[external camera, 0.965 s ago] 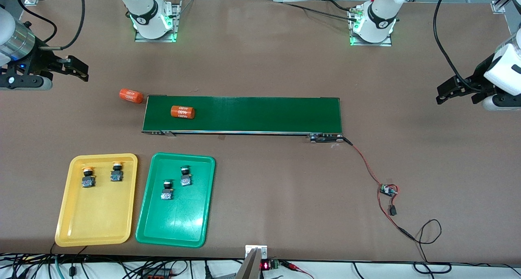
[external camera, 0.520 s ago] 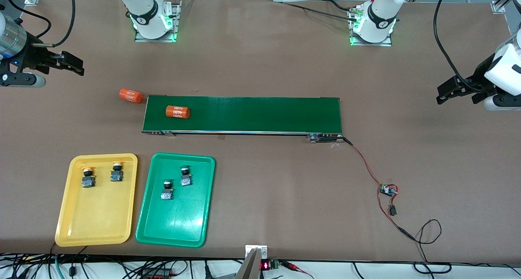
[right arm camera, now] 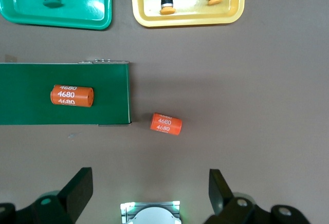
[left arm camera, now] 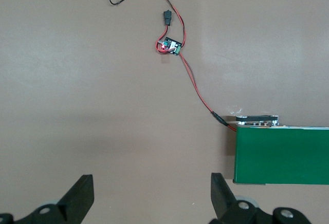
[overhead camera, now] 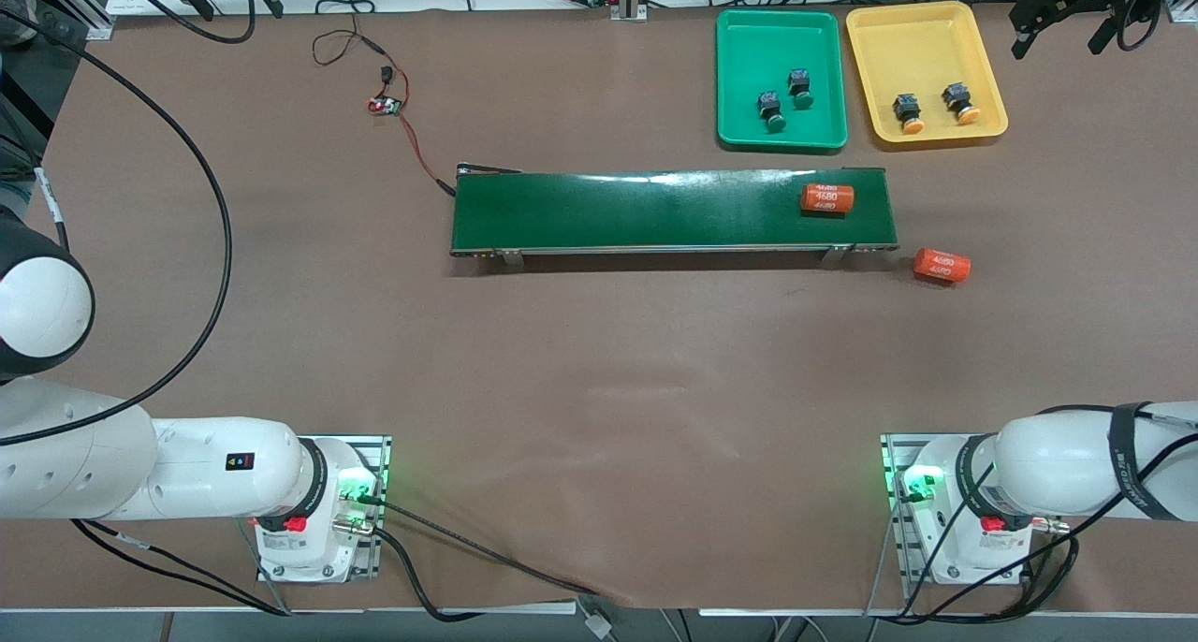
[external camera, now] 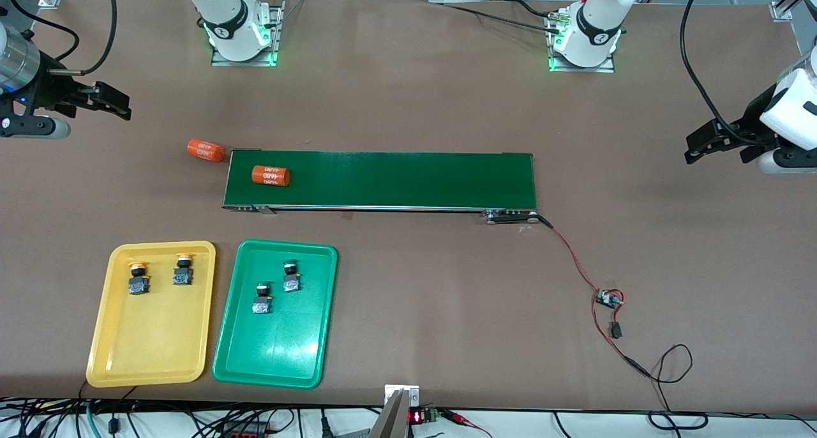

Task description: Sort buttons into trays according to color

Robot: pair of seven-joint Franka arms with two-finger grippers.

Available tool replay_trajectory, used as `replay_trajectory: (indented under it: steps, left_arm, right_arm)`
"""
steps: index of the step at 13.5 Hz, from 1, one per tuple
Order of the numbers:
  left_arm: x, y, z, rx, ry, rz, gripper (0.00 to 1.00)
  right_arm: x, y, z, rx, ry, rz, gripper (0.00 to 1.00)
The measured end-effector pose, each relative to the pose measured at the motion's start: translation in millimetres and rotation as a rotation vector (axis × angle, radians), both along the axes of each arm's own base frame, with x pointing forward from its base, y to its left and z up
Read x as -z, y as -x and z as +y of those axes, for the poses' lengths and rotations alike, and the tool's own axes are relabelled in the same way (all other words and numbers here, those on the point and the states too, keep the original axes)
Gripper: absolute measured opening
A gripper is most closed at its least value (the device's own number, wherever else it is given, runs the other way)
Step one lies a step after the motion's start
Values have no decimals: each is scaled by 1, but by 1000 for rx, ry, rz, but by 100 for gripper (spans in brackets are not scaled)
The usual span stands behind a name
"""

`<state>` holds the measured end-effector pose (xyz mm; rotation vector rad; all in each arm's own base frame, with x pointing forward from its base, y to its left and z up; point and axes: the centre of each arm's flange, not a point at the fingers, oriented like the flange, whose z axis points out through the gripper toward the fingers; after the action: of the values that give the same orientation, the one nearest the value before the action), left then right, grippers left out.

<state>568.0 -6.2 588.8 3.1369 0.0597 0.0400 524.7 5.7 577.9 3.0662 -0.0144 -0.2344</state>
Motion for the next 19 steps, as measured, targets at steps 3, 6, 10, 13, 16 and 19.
replay_trajectory:
  steps: [3,6,10,13,16,19]
  left_arm:
    - [0,0,0,0,0,0,100]
    - [0,0,1,-2,0,1,100]
    - [1,1,4,-7,0,8,100]
    - [1,1,2,-4,0,9,100]
    - [1,1,0,0,0,9,100]
    - [1,1,0,1,0,9,100]
  right_arm:
    - [0,0,1,-1,0,-1,100]
    - [-2,-2,0,-1,0,-4,100]
    - [2,-6,-6,12,-1,2,100]
    - [4,-7,-7,13,-1,5,100]
    - [4,-7,-7,13,-1,5,100]
    - [5,-8,-7,13,-1,8,100]
